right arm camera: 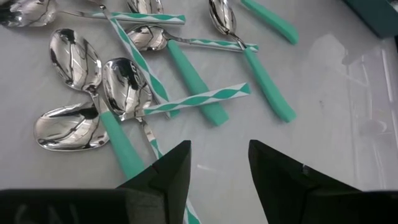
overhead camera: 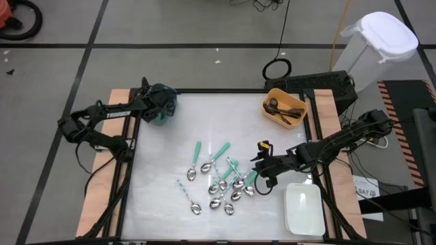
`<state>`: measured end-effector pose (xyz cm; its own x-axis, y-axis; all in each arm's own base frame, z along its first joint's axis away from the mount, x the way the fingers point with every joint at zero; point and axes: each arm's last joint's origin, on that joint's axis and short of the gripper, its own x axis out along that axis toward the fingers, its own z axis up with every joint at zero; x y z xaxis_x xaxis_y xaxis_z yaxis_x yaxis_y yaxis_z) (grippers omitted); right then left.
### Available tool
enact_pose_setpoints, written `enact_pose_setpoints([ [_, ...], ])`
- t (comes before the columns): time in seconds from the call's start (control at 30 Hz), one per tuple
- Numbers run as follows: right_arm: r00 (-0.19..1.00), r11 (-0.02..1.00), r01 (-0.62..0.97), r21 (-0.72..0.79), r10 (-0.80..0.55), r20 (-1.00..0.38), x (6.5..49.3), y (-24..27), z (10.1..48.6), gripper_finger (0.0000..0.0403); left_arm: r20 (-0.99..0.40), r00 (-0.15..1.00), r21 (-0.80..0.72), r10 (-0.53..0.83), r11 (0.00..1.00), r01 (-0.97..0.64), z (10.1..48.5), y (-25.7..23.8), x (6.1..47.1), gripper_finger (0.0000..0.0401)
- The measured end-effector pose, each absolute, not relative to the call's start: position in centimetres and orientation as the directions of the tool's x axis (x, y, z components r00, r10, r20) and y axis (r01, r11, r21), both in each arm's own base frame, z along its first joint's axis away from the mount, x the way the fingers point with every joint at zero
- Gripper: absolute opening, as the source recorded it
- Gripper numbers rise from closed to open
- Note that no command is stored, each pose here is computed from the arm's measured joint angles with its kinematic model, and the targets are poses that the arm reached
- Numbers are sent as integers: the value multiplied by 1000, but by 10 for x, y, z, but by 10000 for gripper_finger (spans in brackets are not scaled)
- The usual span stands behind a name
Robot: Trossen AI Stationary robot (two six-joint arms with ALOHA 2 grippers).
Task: Sort silverware by color (type)
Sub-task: Put the green spoon into the blue bin, then put the patterned green spoon into the white bin
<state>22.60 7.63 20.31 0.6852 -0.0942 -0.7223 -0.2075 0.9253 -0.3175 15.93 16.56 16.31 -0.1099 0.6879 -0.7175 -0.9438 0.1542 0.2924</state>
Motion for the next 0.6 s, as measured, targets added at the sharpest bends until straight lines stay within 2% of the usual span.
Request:
enact_pose_setpoints([
  [0.17, 680, 925, -210, -318, -96, -727, 225, 76, 203, 155, -710, -120, 288, 694, 130, -949, 163, 166, 159, 86],
  [0.3, 680, 926, -207, -316, -96, -727, 226, 76, 203, 155, -694, -116, 308, 710, 147, -940, 164, 160, 164, 87],
  [0.43, 680, 928, -202, -312, -96, -727, 226, 76, 203, 155, -673, -59, 311, 737, 210, -927, 169, 145, 176, 87],
  [0.6, 680, 945, -169, -281, -95, -727, 226, 76, 203, 155, -663, 88, 285, 743, 360, -888, 175, 110, 197, 88],
])
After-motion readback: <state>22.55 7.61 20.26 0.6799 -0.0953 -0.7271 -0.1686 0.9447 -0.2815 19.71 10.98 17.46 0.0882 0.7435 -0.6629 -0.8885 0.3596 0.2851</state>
